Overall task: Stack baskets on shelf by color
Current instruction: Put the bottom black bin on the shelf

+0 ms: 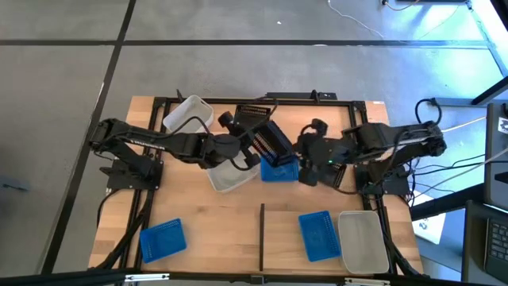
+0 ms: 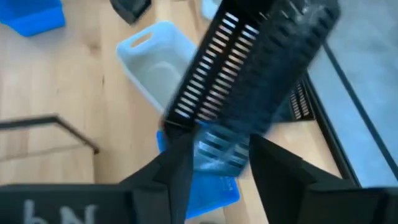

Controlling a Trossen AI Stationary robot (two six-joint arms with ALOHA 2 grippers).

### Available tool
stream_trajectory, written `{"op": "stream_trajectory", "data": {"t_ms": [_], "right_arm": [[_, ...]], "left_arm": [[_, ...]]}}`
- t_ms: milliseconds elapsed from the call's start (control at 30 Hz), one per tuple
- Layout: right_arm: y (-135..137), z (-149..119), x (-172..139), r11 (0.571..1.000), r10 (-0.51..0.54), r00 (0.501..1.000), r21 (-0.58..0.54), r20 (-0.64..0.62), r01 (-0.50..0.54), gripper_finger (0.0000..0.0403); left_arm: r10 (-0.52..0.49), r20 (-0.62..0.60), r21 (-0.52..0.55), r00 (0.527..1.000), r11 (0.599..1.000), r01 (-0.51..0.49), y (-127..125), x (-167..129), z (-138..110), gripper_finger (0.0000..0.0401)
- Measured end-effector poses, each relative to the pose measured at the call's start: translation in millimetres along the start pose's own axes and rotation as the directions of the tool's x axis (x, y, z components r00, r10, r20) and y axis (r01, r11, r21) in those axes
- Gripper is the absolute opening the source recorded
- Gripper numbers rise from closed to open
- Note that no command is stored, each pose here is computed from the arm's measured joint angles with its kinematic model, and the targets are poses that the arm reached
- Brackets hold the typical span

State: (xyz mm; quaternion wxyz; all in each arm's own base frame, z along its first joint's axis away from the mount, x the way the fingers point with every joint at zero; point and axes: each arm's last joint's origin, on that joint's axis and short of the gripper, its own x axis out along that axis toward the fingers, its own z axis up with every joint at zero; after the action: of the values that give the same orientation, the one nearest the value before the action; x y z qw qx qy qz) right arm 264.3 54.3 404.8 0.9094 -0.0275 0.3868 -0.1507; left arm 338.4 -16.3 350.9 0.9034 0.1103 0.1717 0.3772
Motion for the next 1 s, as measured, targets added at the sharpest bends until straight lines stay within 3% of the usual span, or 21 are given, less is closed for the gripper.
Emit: {"op": "stream_trajectory", "data": {"t_ms": [100,333,533,667,833,1000], "right_arm": [[3,5,10,0.998,-0.053,0.998,-0.015,0.021,0.054,0.0166],[5,11,19,0.985,-0.165,0.984,-0.039,0.070,0.168,0.0169],[-4,13,27,0.979,-0.202,0.978,-0.006,0.054,0.202,0.0162],[-8,15,33,0.977,-0.214,0.976,0.021,0.042,0.214,0.0119],[-9,15,40,0.972,-0.236,0.972,0.010,0.024,0.236,0.0017],[-9,15,43,0.972,-0.235,0.972,-0.009,0.017,0.236,0.0022]], "left_arm": [[0.053,-0.002,-0.001,0.999,0.999,-0.053,2,0,0,0.0000],[0.055,-0.002,0.000,0.998,0.998,-0.055,1,0,0,0.0000],[0.048,0.002,0.001,0.999,0.999,-0.048,-1,-3,0,0.0000],[0.048,0.002,-0.003,0.999,0.999,-0.048,-1,-3,0,0.0000],[0.055,0.003,-0.012,0.998,0.998,-0.055,-1,-3,0,0.0000],[0.041,0.001,-0.058,0.999,0.997,-0.041,0,-2,0,0.0000]]}}
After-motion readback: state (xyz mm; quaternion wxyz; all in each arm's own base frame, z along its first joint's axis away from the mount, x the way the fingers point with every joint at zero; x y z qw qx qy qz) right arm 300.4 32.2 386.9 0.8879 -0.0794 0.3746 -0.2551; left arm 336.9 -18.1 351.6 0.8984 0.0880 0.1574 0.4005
